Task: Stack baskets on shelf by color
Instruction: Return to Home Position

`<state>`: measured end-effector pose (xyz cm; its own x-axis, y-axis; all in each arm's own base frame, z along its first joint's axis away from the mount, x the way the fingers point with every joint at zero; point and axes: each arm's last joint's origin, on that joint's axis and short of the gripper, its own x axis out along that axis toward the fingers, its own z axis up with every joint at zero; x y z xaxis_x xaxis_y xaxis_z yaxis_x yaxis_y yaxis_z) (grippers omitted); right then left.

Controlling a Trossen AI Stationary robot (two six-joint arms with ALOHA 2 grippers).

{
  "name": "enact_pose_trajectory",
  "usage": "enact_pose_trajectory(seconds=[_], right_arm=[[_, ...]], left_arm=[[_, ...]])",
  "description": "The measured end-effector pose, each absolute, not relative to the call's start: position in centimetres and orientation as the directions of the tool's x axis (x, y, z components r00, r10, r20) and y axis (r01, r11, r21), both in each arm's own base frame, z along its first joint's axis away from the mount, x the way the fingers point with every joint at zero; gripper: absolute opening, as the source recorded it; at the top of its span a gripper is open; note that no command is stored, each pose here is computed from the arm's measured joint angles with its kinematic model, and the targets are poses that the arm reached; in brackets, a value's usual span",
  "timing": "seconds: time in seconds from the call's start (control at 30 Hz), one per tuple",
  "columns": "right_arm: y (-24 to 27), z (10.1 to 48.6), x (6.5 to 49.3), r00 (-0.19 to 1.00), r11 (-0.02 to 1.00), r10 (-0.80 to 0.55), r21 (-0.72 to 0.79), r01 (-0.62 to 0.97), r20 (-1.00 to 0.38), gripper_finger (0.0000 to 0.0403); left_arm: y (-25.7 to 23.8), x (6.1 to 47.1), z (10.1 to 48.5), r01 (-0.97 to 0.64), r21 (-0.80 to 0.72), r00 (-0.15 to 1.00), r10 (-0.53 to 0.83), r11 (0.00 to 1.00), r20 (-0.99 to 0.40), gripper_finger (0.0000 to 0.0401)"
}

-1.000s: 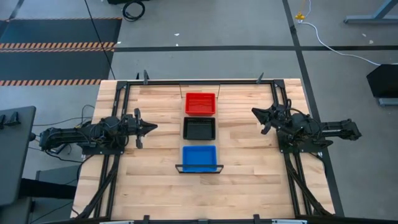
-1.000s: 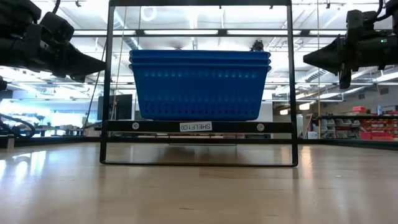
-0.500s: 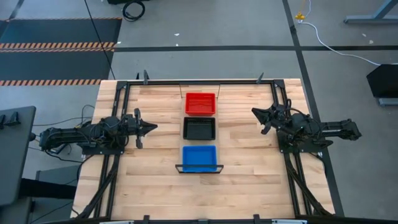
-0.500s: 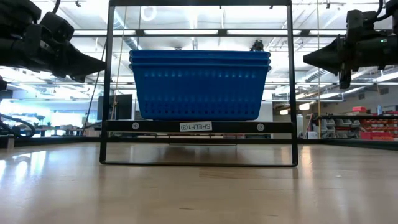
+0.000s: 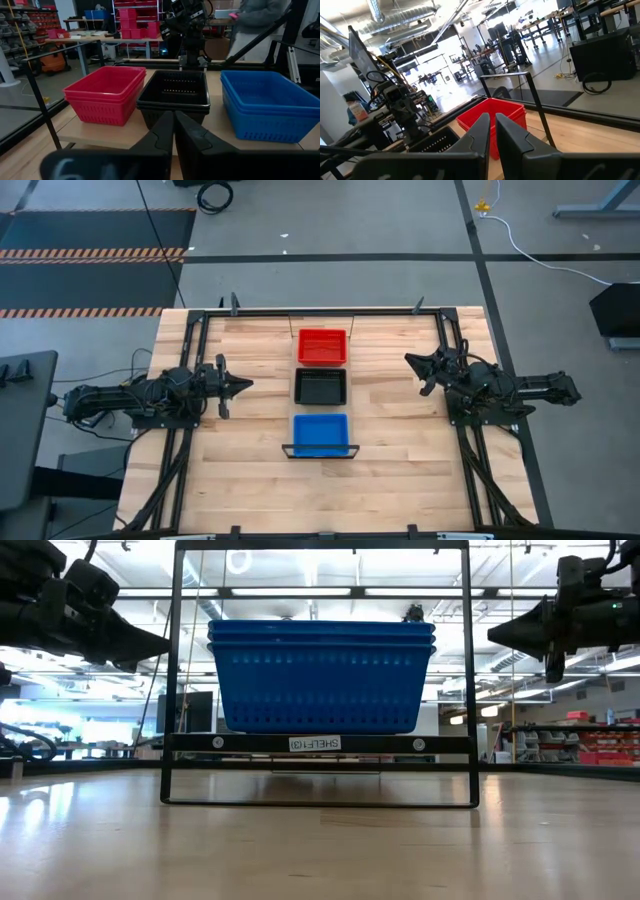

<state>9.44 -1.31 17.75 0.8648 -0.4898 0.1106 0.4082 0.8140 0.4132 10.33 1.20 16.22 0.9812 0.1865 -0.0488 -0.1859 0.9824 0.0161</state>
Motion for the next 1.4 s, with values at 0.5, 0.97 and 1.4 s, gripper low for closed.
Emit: enact_pose_trajectory(seconds=[0.5, 0.97, 1.4], right_arm=[[-1.31, 17.75, 9.44, 0.865, 0.814, -0.490, 0.413, 0.408, 0.111, 0.0034], [-1.31, 17.75, 9.44, 0.865, 0.814, -0.490, 0.413, 0.408, 0.111, 0.0034], [-1.31, 17.75, 9.44, 0.865, 0.814, -0.490, 0.413, 0.408, 0.110, 0.0034]], left_arm=[[1.20, 10.33, 16.21, -0.186, 0.017, 0.981, 0.187, 0.982, -0.049, 0.0031], [1.20, 10.33, 16.21, -0.186, 0.016, 0.981, 0.187, 0.982, -0.049, 0.0032], [1.20, 10.33, 16.21, -0.186, 0.016, 0.981, 0.186, 0.982, -0.049, 0.0025]])
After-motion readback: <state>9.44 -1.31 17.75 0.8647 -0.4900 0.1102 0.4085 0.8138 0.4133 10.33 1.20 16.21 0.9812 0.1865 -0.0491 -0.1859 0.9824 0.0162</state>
